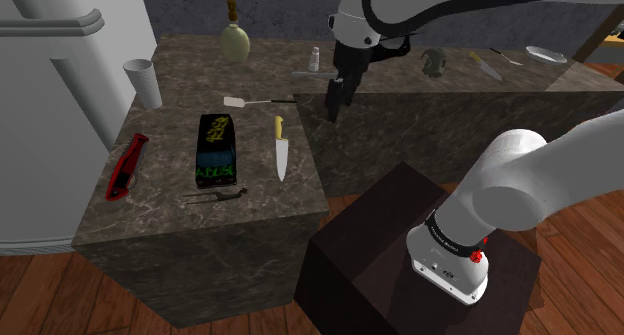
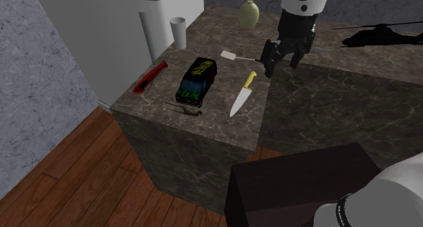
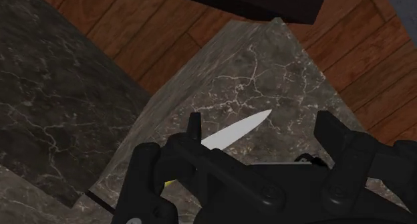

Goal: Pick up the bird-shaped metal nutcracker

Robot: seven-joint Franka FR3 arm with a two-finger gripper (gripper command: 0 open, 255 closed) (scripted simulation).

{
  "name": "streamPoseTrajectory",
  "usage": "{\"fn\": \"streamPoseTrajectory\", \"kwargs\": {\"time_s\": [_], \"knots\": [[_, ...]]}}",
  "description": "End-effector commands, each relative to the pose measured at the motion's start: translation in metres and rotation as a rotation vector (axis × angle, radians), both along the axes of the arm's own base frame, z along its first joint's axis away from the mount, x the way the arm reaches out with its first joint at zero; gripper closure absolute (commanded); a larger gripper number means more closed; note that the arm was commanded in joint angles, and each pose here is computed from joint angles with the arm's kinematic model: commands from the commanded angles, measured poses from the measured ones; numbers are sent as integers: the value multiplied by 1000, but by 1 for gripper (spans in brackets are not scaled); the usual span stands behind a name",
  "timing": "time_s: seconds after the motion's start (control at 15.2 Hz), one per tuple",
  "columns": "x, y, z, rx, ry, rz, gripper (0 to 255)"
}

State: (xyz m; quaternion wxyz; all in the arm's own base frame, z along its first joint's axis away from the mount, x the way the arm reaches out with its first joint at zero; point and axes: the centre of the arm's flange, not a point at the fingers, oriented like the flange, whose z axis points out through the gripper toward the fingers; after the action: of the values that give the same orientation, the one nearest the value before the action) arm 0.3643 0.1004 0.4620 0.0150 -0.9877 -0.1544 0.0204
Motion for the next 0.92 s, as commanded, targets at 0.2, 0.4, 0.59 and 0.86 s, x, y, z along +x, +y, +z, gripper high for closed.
{"fn": "streamPoseTrajectory", "kwargs": {"time_s": [0.2, 0.4, 0.59, 0.86], "knots": [[27, 37, -45, 30, -42, 156, 0], [39, 62, -69, 47, -65, 249, 0], [49, 88, -92, 65, -88, 341, 0], [60, 125, -122, 88, -119, 465, 0]]}}
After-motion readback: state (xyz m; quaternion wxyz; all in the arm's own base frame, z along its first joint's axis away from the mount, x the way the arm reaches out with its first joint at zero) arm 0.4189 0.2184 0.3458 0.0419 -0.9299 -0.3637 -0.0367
